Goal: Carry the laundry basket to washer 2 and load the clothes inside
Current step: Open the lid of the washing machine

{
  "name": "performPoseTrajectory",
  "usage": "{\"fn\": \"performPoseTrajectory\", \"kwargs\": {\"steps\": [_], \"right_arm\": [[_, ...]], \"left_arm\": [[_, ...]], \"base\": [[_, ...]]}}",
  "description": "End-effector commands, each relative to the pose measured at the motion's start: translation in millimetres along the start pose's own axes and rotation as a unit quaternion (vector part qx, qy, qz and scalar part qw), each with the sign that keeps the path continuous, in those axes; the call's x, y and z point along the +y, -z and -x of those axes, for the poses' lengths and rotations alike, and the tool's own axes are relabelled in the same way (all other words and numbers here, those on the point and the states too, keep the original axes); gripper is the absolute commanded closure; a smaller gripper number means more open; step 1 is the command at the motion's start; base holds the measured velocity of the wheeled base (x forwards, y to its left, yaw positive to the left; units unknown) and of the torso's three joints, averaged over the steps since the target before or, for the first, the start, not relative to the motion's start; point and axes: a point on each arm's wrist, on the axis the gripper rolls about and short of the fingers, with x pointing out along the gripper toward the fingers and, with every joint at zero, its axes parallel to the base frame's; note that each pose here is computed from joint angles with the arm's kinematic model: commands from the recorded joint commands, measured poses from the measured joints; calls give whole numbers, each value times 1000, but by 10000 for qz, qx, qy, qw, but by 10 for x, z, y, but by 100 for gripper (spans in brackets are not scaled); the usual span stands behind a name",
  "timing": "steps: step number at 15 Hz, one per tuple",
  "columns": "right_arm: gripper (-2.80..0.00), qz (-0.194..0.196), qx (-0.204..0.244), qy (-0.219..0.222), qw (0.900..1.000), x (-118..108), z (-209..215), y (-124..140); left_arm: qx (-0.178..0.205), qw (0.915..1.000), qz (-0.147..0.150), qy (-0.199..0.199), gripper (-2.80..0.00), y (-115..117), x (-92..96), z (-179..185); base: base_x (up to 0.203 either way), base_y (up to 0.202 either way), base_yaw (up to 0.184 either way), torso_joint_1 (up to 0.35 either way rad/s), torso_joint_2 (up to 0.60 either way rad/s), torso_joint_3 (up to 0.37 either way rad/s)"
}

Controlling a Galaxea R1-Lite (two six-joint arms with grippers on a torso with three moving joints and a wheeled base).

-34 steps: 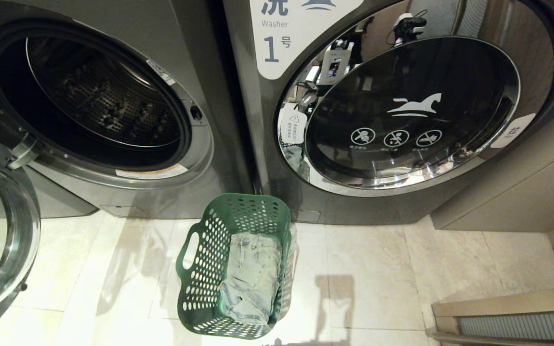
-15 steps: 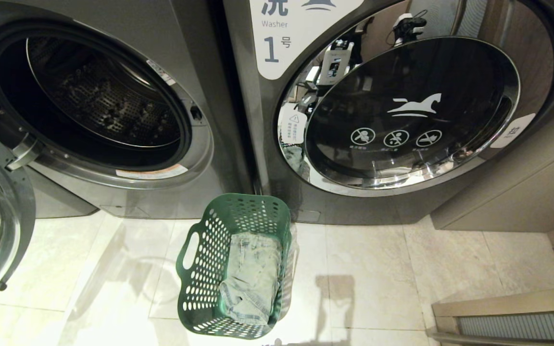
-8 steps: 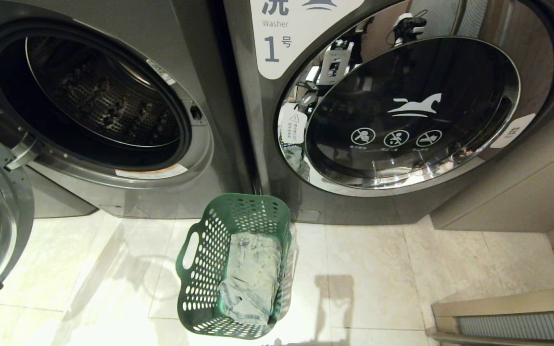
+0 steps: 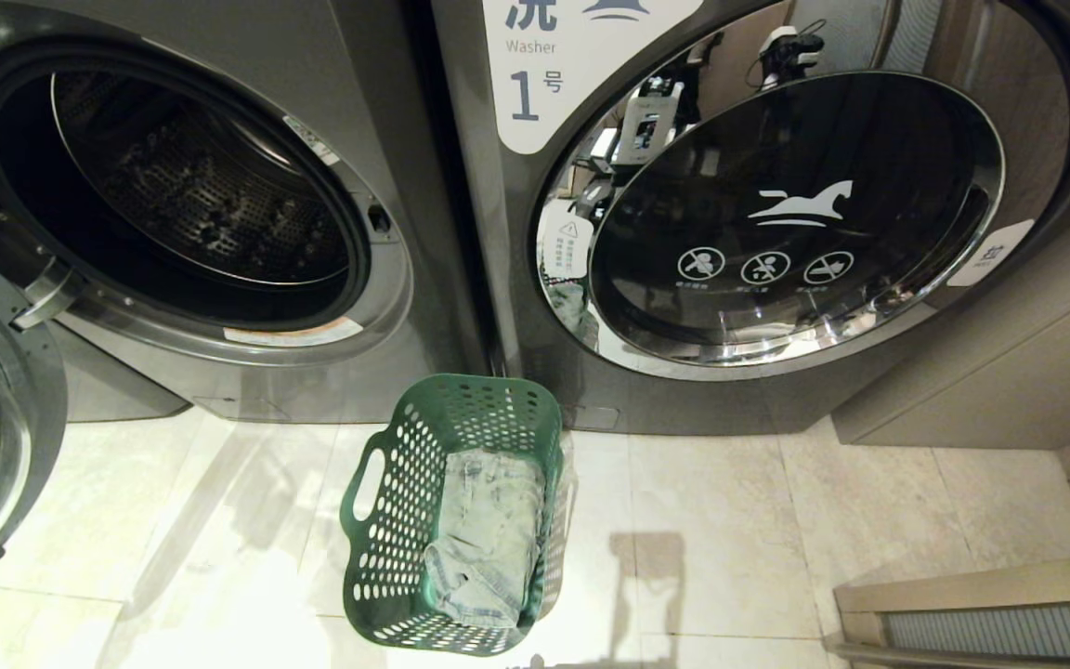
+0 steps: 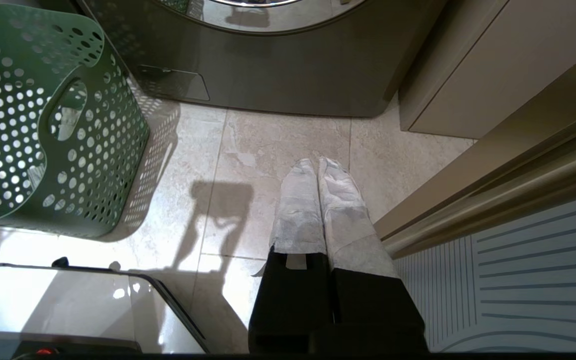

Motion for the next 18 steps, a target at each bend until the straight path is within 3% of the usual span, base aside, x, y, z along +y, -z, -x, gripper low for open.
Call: {"fn": "performPoseTrajectory", "kwargs": {"steps": [1, 3, 5, 7, 10, 11, 13, 15, 18], "right_arm": [[0, 3, 5, -5, 10000, 0, -1, 0], [0, 3, 5, -5, 10000, 0, -1, 0], [0, 3, 5, -5, 10000, 0, -1, 0], [0, 3, 5, -5, 10000, 0, -1, 0], [0, 3, 5, -5, 10000, 0, -1, 0], [0, 3, 5, -5, 10000, 0, -1, 0], [0, -5, 5, -5, 10000, 0, -1, 0], [0, 0, 5, -5, 10000, 0, -1, 0], [0, -5, 5, -5, 10000, 0, -1, 0]], "left_arm": [[170, 9991, 24, 396, 0, 34, -120, 449], [794, 9910, -21, 1080, 0, 377, -306, 925], [1117, 9753, -59, 1903, 0, 627, -395, 1534], [1576, 9415, -209, 2970, 0, 1039, -409, 2138], [2105, 8752, -659, 4306, 0, 1706, -176, 2810], [2027, 8638, -767, 4549, 0, 1841, -41, 2947], [1930, 8552, -889, 4728, 0, 1999, 221, 3130], [1782, 8542, -854, 4809, 0, 2118, 410, 3256], [1107, 8560, -675, 5005, 0, 2217, 581, 3386]], "base": [[0, 0, 0, 0, 0, 0], [0, 0, 0, 0, 0, 0], [0, 0, 0, 0, 0, 0], [0, 0, 0, 0, 0, 0], [0, 0, 0, 0, 0, 0], [0, 0, 0, 0, 0, 0], [0, 0, 0, 0, 0, 0], [0, 0, 0, 0, 0, 0], [0, 0, 0, 0, 0, 0]]}}
